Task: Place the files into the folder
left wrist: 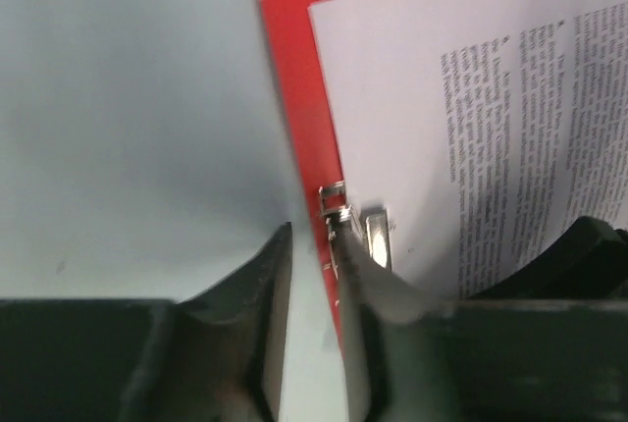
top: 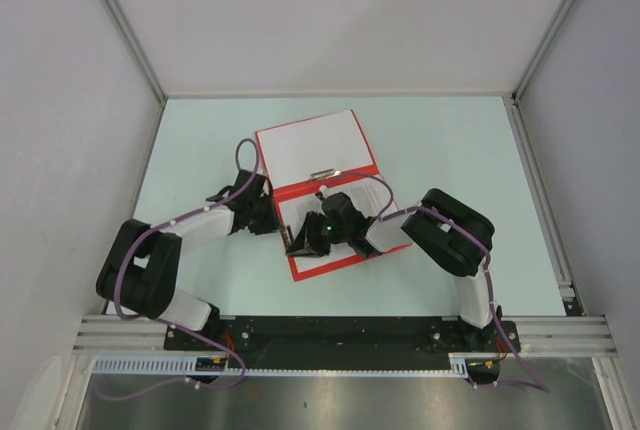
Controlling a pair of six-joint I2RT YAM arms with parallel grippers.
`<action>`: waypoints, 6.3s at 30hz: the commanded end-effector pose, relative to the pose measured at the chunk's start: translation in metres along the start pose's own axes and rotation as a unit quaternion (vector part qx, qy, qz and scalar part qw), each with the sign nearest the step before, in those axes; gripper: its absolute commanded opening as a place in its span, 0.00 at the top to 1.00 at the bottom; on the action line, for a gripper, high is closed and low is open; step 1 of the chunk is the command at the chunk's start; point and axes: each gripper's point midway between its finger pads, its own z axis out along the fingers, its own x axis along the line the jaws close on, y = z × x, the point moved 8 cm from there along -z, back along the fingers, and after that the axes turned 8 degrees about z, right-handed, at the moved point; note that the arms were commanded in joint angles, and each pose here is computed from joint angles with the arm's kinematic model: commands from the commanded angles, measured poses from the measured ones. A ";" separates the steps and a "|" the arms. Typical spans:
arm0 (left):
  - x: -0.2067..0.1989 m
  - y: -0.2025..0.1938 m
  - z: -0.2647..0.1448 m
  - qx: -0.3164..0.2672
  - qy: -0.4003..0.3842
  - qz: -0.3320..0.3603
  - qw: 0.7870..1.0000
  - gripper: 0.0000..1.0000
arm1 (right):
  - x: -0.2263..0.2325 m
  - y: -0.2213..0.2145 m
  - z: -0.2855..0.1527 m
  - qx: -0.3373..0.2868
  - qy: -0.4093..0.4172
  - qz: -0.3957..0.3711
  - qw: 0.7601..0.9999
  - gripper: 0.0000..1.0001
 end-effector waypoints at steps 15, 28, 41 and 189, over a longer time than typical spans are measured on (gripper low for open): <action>-0.042 0.053 -0.082 -0.067 -0.132 0.108 0.983 0.38 | 0.029 0.071 -0.159 -0.127 -0.136 -0.152 0.971 0.05; -0.087 0.016 -0.103 -0.042 -0.266 0.144 0.952 0.29 | -0.081 0.176 -0.230 -0.167 -0.175 -0.089 0.966 0.04; -0.072 -0.018 -0.165 -0.078 -0.288 0.081 0.951 0.25 | -0.063 0.138 -0.172 -0.085 -0.020 -0.044 0.995 0.52; -0.173 0.047 -0.193 -0.065 -0.367 0.118 0.920 0.00 | -0.097 0.029 -0.413 -0.421 -0.274 0.273 0.821 0.23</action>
